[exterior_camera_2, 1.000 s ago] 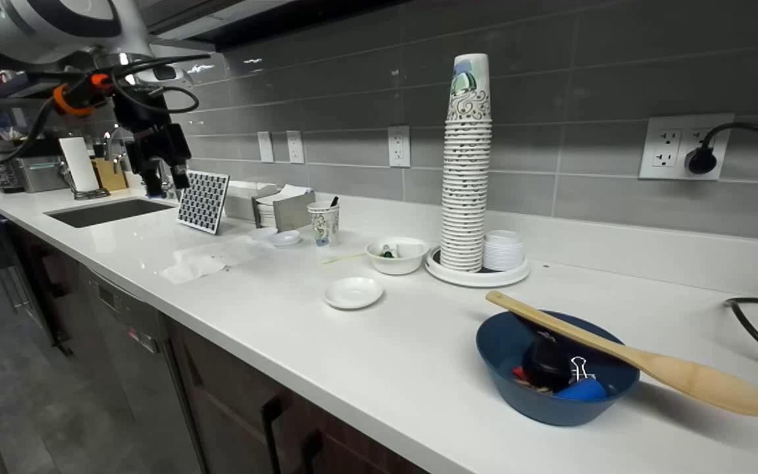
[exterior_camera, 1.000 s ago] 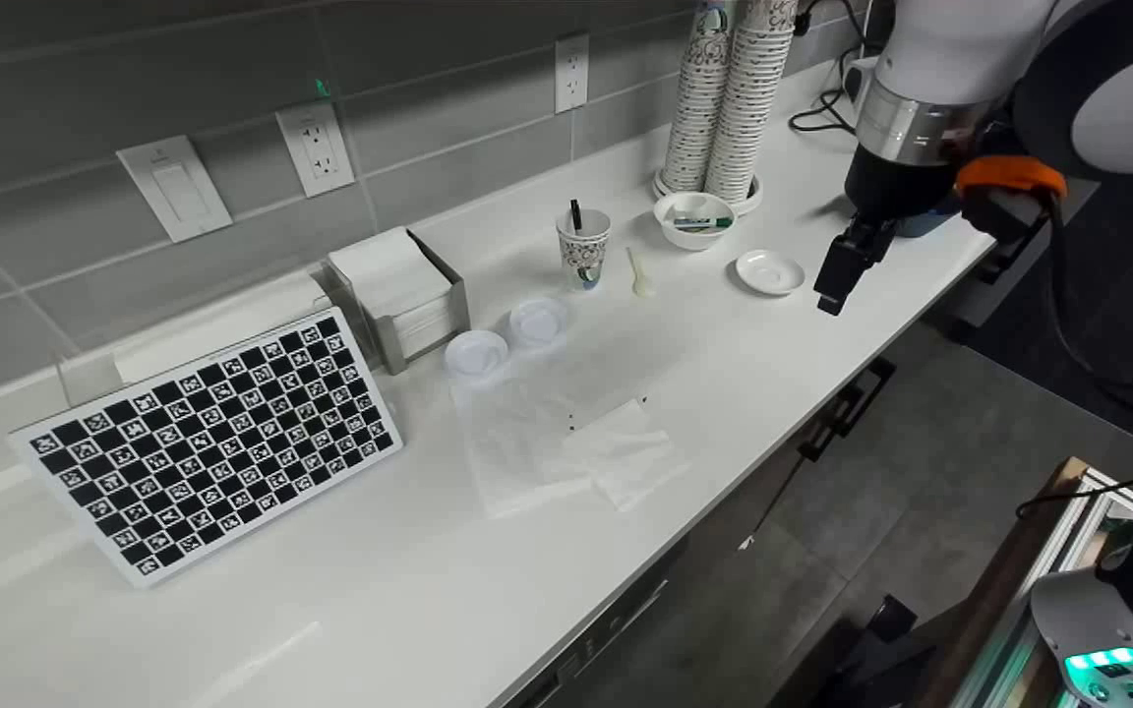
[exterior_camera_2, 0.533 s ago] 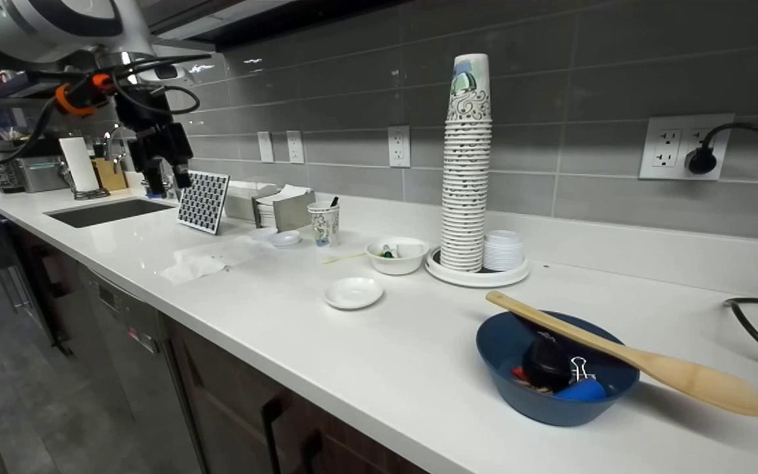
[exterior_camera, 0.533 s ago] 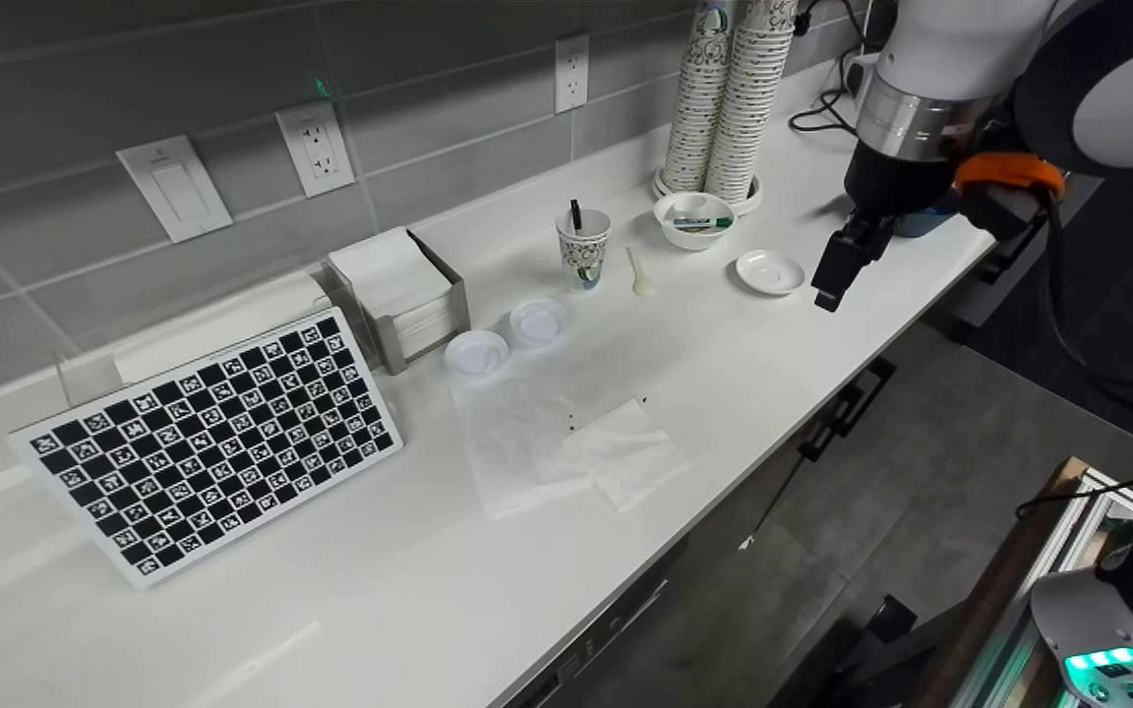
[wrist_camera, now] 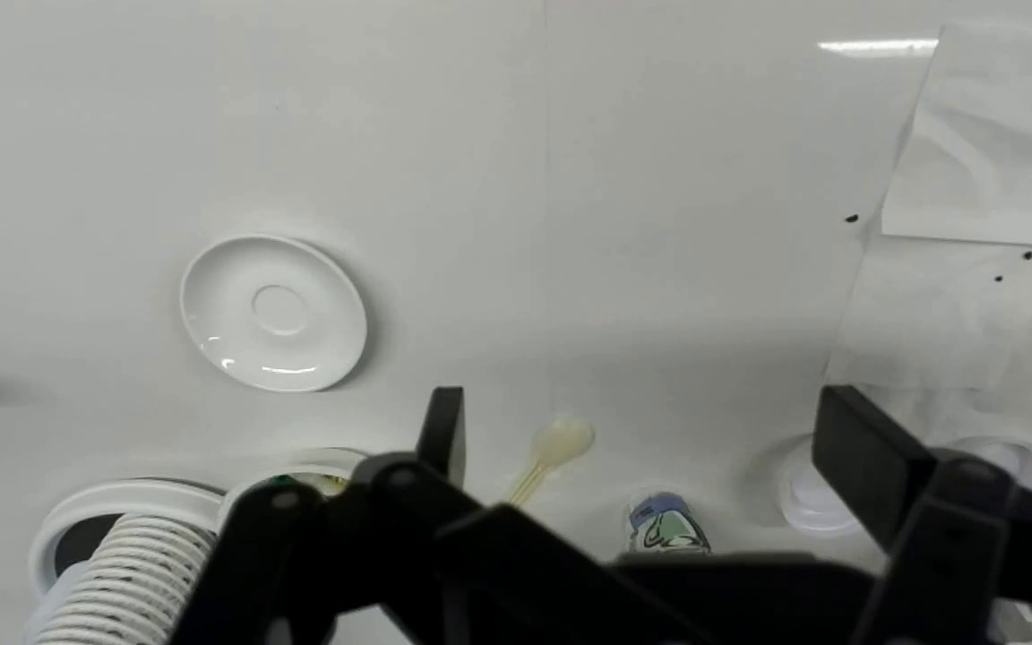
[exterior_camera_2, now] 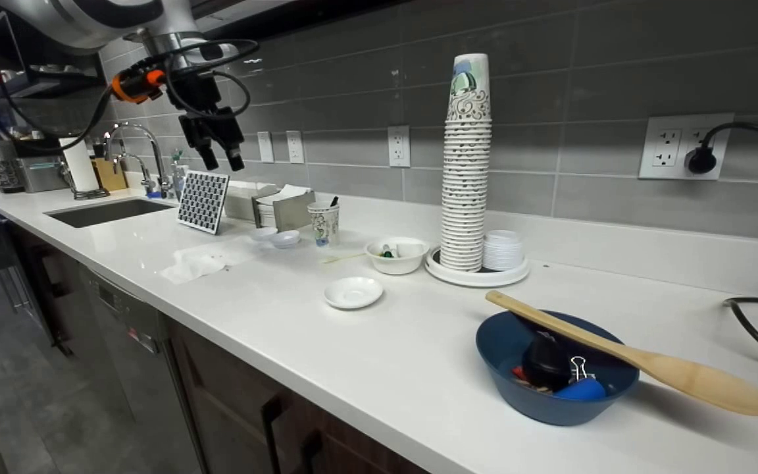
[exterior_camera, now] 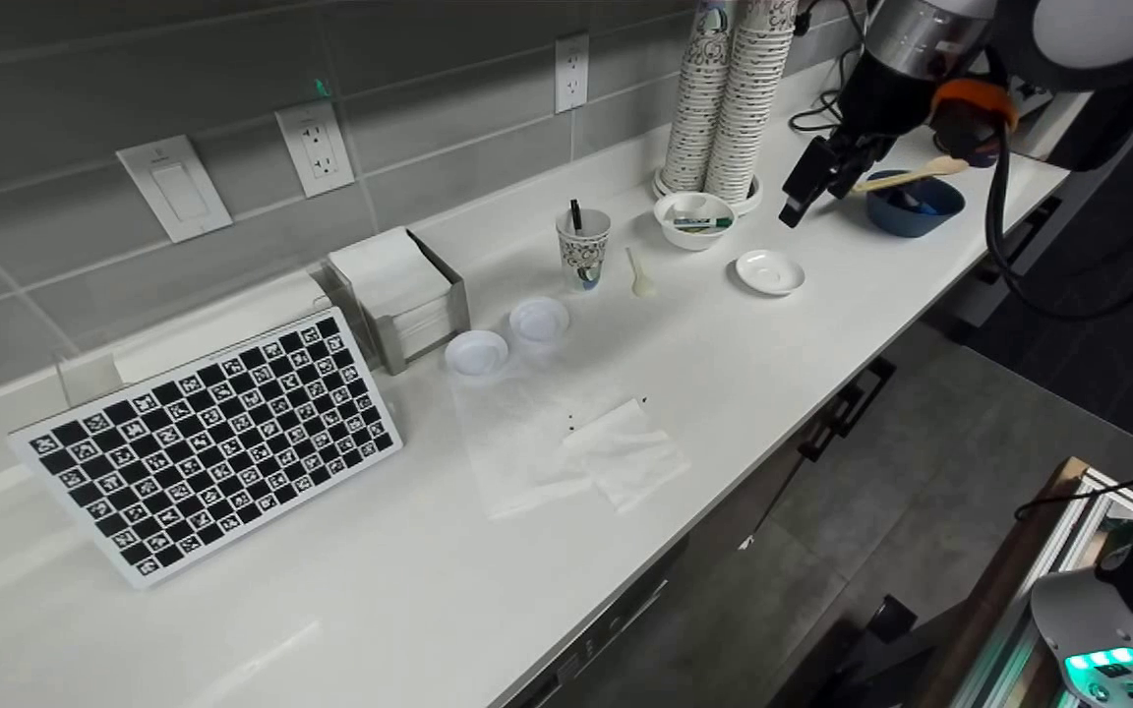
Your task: Pick up the green marker from the white bowl and put it in the top paper cup on the stack of paper cups
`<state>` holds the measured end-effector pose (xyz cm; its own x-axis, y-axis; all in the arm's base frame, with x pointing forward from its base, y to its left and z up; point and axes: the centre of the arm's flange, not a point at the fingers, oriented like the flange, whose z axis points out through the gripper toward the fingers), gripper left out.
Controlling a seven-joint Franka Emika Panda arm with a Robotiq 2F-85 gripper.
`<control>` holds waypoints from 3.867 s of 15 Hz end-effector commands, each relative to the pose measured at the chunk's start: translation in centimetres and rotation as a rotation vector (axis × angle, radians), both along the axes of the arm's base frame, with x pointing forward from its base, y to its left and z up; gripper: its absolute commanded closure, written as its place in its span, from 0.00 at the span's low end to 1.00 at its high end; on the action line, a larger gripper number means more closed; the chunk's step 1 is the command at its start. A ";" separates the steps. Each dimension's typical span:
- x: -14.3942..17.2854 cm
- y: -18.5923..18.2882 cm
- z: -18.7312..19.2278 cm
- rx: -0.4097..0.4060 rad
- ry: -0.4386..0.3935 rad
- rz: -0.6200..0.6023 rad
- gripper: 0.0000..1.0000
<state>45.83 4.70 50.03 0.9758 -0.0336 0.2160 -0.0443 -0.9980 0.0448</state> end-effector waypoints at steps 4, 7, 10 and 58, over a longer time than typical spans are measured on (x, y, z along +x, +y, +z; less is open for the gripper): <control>1.1 -0.1 0.0 0.010 0.004 0.002 0.00; 1.1 0.0 0.0 0.010 0.004 0.002 0.00; 2.4 -0.2 0.1 0.114 -0.048 -0.130 0.00; 24.0 -23.3 -16.6 0.566 0.108 -1.980 0.00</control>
<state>68.60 -17.51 35.02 -0.3766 -0.9098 -0.1748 -0.9130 0.3964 -0.0965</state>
